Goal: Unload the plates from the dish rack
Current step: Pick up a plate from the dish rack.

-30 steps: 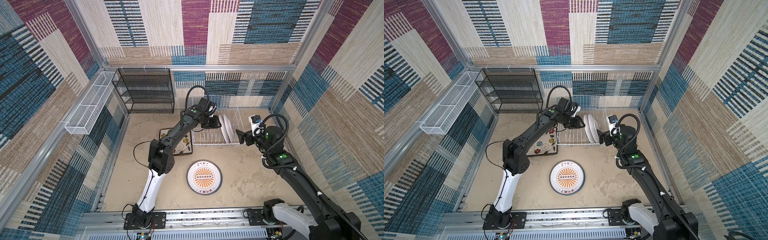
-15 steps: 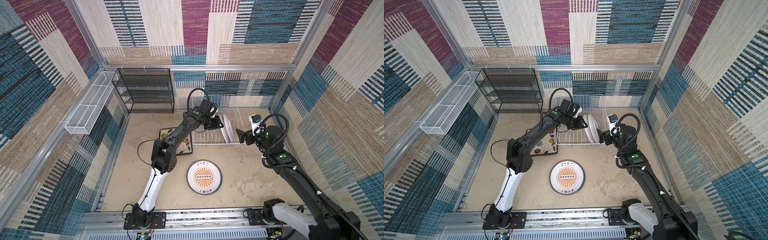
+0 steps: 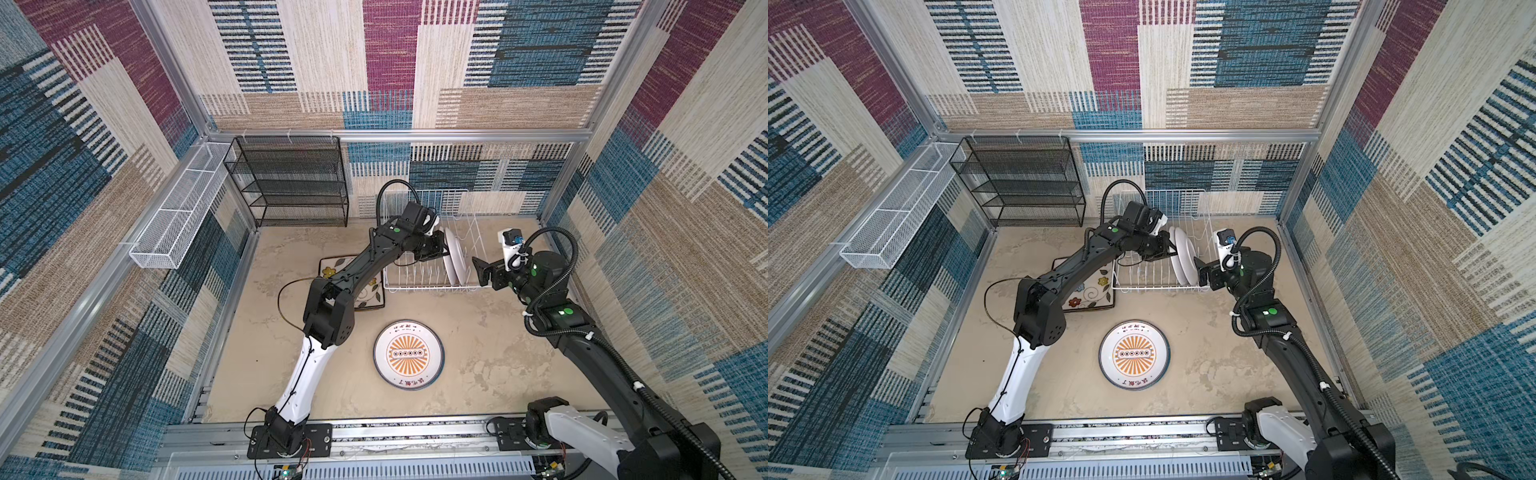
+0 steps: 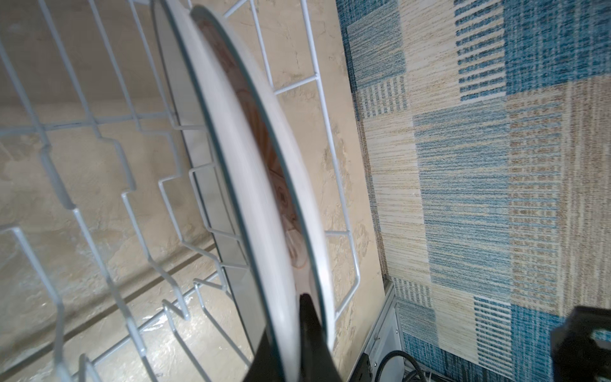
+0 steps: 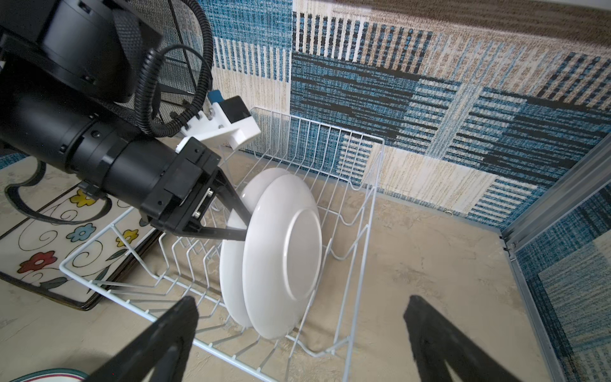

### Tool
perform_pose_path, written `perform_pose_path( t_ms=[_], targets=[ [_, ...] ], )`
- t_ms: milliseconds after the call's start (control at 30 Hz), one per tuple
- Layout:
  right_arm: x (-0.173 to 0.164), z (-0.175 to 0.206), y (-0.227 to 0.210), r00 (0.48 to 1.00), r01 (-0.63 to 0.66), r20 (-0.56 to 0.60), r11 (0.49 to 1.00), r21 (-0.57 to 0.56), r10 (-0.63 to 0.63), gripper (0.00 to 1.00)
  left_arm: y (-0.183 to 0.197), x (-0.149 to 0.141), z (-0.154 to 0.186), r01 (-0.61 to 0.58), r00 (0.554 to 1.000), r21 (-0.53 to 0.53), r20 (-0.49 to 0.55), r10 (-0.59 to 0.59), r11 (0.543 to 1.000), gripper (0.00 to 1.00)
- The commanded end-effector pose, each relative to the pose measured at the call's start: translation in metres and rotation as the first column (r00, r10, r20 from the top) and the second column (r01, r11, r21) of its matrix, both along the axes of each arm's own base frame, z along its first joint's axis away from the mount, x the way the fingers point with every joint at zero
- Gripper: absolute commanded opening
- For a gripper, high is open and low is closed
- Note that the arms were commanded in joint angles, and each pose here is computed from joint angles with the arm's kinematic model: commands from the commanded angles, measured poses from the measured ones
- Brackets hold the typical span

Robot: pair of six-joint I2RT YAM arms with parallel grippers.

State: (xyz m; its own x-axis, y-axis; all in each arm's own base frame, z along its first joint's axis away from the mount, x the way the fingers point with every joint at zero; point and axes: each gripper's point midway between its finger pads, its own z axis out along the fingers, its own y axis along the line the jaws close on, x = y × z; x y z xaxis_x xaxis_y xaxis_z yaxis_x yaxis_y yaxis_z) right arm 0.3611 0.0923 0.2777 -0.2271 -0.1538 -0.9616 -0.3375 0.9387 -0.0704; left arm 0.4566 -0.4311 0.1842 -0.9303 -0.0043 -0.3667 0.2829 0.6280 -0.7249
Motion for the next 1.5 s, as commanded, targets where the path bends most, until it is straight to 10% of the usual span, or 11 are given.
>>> perform_pose_path(
  t_ms=[0,1467],
  targets=[
    [0.004,0.013,0.0,0.999,0.002,0.047,1.0,0.004,-0.002,1.0,0.011,0.005,0.0,-0.072,0.997,0.02,-0.002,0.073,0.997,0.06],
    [0.004,0.031,0.006,0.996,-0.026,0.084,0.998,0.058,0.021,1.0,0.051,-0.033,0.104,-0.054,0.99,-0.03,0.13,0.057,0.998,0.0]
  ],
)
